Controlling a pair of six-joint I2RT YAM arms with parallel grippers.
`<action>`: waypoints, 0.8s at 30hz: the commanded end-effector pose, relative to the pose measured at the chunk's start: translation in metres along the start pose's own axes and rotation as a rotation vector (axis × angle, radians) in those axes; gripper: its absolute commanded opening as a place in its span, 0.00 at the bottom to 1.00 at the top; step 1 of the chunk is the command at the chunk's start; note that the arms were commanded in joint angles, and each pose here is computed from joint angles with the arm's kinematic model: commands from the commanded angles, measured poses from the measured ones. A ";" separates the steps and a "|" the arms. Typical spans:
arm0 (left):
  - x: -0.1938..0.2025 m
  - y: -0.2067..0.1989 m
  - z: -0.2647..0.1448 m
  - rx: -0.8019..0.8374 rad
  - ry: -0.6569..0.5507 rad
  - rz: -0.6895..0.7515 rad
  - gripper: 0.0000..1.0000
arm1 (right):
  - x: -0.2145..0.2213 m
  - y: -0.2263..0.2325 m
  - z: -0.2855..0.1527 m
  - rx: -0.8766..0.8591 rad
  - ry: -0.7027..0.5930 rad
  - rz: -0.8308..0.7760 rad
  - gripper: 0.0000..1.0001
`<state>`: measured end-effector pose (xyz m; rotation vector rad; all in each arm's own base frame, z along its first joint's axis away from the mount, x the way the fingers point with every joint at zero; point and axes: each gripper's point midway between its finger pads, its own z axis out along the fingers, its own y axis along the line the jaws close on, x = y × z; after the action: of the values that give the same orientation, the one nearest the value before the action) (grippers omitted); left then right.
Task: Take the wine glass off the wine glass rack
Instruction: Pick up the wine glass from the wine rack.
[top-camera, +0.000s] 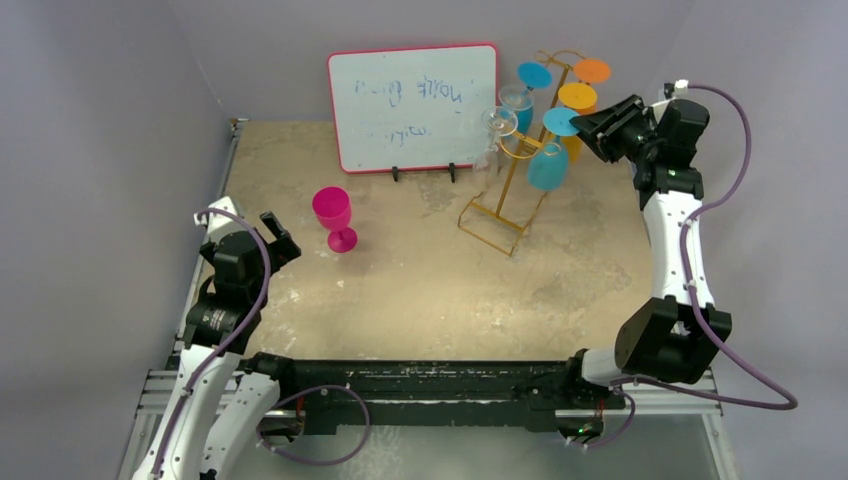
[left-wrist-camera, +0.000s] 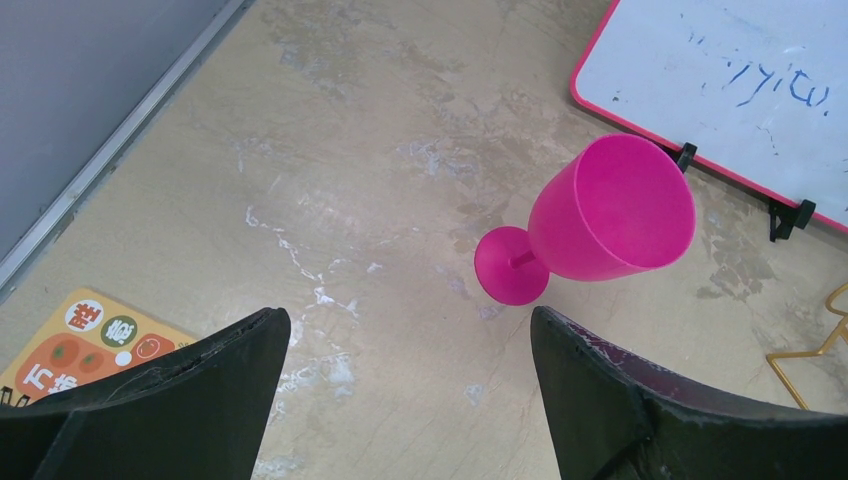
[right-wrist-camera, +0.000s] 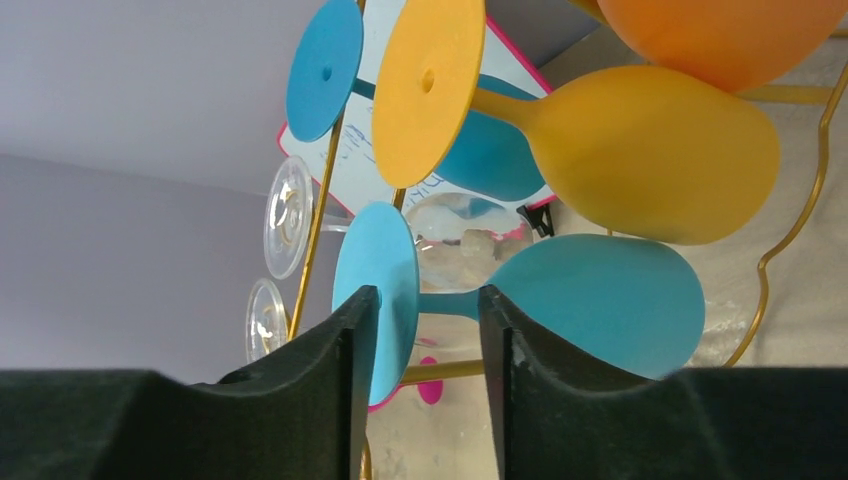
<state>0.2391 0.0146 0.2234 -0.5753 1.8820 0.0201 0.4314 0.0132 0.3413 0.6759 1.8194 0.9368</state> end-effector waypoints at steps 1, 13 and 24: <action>-0.010 -0.005 0.001 0.012 -0.031 -0.019 0.90 | -0.012 0.021 -0.006 -0.040 -0.040 -0.050 0.42; -0.008 -0.005 0.002 0.013 -0.025 -0.015 0.89 | -0.012 0.024 -0.005 -0.057 -0.032 -0.045 0.27; -0.004 -0.004 0.006 -0.002 -0.008 -0.003 0.89 | -0.012 0.031 -0.010 -0.067 -0.044 -0.025 0.15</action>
<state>0.2431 0.0134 0.2161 -0.5719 1.9145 0.0342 0.4324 0.0134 0.3470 0.6840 1.8054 0.9426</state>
